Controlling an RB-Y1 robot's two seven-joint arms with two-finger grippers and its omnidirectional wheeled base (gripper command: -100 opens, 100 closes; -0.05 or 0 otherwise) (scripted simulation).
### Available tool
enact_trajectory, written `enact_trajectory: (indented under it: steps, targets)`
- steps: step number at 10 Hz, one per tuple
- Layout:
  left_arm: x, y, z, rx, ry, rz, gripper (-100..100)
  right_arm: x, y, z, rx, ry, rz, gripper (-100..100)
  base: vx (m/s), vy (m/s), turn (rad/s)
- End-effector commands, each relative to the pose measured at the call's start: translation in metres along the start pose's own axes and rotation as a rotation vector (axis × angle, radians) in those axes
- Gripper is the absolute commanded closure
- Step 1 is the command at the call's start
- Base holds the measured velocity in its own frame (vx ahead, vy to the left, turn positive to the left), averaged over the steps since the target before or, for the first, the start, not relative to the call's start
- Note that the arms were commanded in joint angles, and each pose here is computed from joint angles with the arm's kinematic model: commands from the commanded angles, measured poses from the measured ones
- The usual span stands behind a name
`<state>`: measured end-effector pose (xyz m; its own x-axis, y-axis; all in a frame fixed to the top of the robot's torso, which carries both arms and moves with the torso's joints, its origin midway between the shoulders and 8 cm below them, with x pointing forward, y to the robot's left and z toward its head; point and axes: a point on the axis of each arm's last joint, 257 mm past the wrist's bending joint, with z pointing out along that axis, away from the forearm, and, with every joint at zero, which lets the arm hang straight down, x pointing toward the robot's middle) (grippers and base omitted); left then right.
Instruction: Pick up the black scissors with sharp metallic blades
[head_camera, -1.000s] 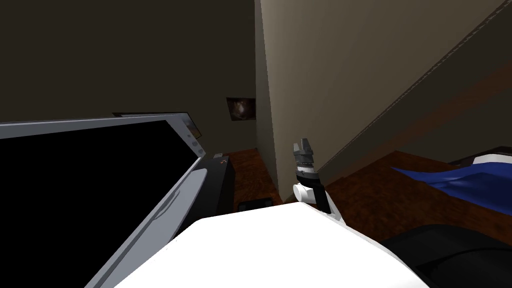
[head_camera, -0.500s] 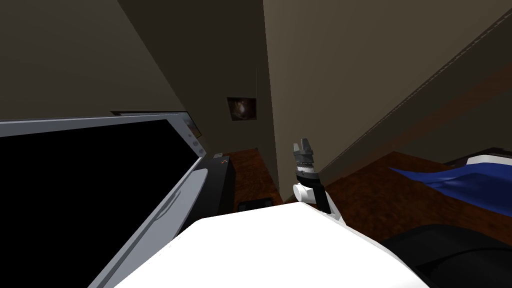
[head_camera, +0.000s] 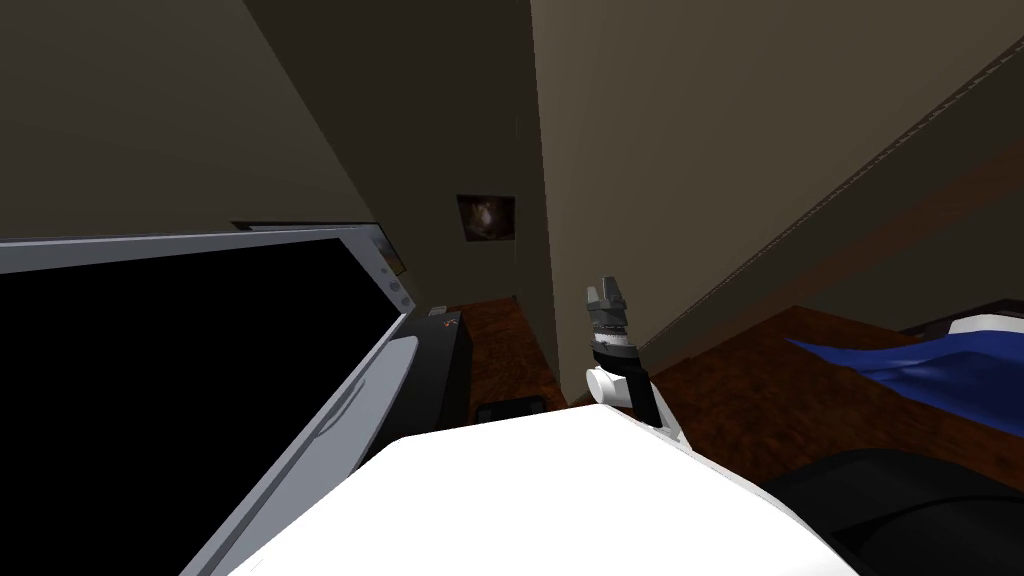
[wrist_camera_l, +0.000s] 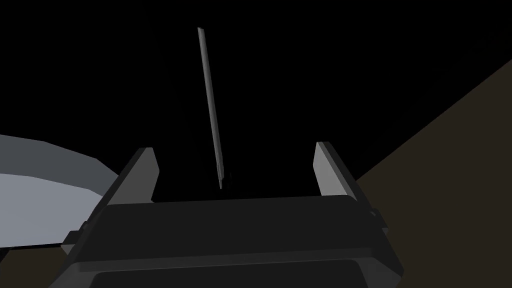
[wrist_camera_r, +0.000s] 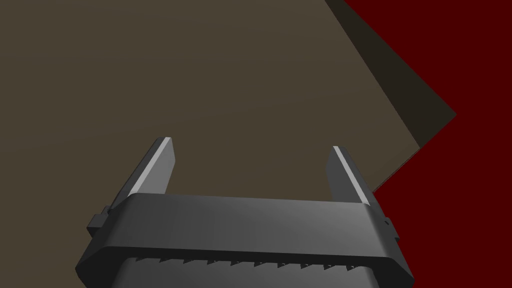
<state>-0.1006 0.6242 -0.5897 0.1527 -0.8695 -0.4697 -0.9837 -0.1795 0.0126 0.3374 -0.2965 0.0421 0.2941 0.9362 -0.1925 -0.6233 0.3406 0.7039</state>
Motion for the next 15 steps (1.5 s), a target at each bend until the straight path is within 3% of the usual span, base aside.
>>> enact_trajectory:
  steps: [1,3,4,8,9,10,15]
  targets:
    - [0.004,-0.001,0.0,0.002,0.001,0.002,-100,0.0,0.0,0.0,0.0,0.0,0.0,0,0.0,0.0,0.0]
    - [0.003,-0.001,0.0,0.003,0.001,0.003,-100,0.0,0.0,0.0,0.0,0.0,0.0,0,0.0,0.0,0.0]
    - [0.004,-0.001,0.0,0.003,0.001,0.002,100,0.0,0.0,0.0,0.0,0.0,0.0,0,0.0,0.0,0.0]
    - [0.003,-0.004,0.0,0.009,0.0,0.003,100,0.0,0.0,0.0,0.0,0.0,0.0,0,-0.001,-0.001,-0.001]
    - [0.003,-0.004,0.0,0.009,0.0,0.003,0,0.0,0.0,0.0,0.0,0.0,0.0,0,0.0,0.0,0.0]
    - [-0.003,-0.001,-0.001,0.003,-0.001,0.0,100,0.0,0.0,0.0,0.0,0.0,0.0,0,-0.002,0.006,-0.016]
    - [-0.024,-0.003,-0.008,0.005,-0.001,-0.003,100,0.0,0.0,0.0,0.0,0.0,0.0,0,-0.005,-0.009,-0.021]
